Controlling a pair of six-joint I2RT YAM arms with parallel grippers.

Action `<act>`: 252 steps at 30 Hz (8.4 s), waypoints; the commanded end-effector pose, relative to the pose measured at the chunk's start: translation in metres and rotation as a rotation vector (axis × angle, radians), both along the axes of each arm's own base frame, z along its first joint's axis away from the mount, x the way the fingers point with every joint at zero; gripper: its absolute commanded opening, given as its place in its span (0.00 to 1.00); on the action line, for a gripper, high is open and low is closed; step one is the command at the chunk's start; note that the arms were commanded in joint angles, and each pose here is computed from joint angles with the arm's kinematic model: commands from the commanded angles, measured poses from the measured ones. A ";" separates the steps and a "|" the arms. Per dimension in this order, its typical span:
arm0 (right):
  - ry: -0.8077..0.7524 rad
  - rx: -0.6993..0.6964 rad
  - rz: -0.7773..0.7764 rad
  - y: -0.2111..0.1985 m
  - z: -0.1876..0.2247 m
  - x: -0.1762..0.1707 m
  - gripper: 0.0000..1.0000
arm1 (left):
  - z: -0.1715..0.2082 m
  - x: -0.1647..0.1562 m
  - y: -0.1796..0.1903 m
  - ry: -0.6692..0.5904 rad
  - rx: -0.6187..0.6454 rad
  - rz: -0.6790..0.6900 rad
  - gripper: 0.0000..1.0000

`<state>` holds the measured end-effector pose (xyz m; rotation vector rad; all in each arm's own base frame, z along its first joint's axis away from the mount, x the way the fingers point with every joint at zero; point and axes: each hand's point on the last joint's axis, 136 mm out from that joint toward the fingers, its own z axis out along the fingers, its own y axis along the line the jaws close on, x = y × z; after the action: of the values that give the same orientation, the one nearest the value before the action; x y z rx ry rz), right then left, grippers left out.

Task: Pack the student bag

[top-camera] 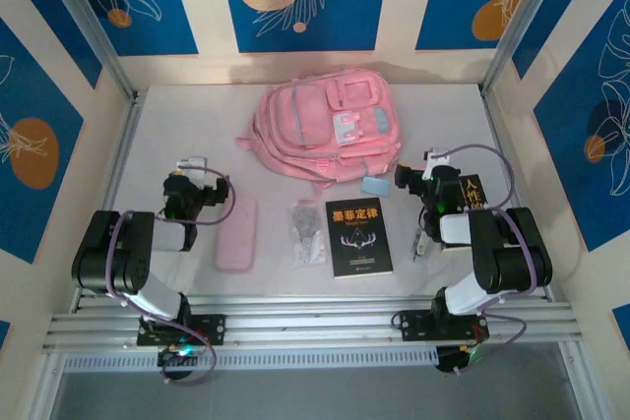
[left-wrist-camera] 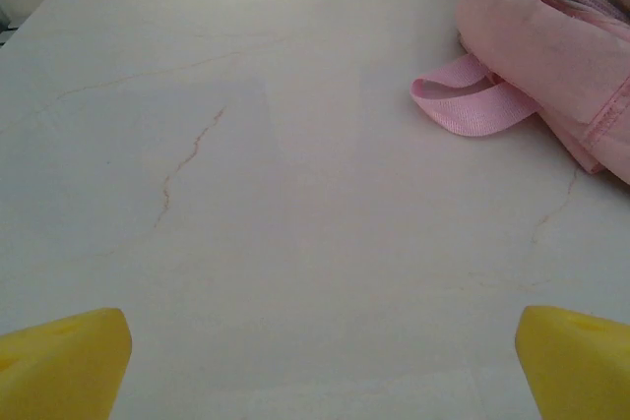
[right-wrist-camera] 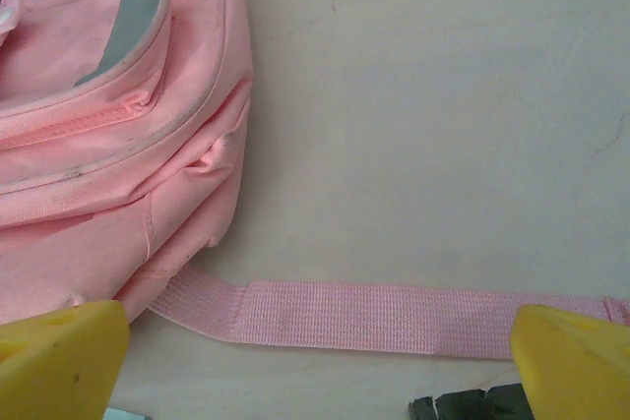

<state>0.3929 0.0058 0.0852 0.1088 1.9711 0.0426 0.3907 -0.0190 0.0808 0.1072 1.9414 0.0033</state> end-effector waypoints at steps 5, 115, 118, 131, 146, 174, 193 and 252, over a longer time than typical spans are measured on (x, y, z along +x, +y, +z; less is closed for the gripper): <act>-0.044 0.004 0.000 0.001 0.010 0.003 0.99 | 0.011 0.006 -0.007 -0.030 -0.005 -0.037 1.00; 0.593 1.153 0.115 0.205 0.103 0.050 0.00 | 0.048 -0.001 -0.313 0.163 -0.157 -0.514 0.60; 0.611 1.179 0.118 0.211 0.102 0.046 0.00 | 0.053 0.014 -0.308 0.082 -0.143 -0.447 0.57; 0.649 1.177 0.048 0.203 0.066 0.041 0.00 | 0.062 0.013 -0.325 0.067 -0.150 -0.532 0.08; 0.558 0.934 0.177 0.152 0.062 0.063 0.00 | 0.008 -0.022 -0.259 0.555 -0.242 -0.558 0.00; 0.751 1.020 0.052 0.198 0.062 0.014 0.79 | 0.069 -0.023 -0.293 0.765 -0.603 -0.532 0.00; 0.853 1.190 0.092 0.262 0.006 0.019 0.26 | 0.076 -0.039 -0.316 0.798 -0.553 -0.577 0.00; 0.854 0.935 0.307 0.238 0.016 0.007 0.00 | 0.014 -0.013 -0.281 0.910 -0.272 -0.457 0.00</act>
<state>0.4009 0.2377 0.0826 0.5930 2.6655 1.2276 0.3700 -0.2954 0.0848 0.3792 2.7866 -0.7337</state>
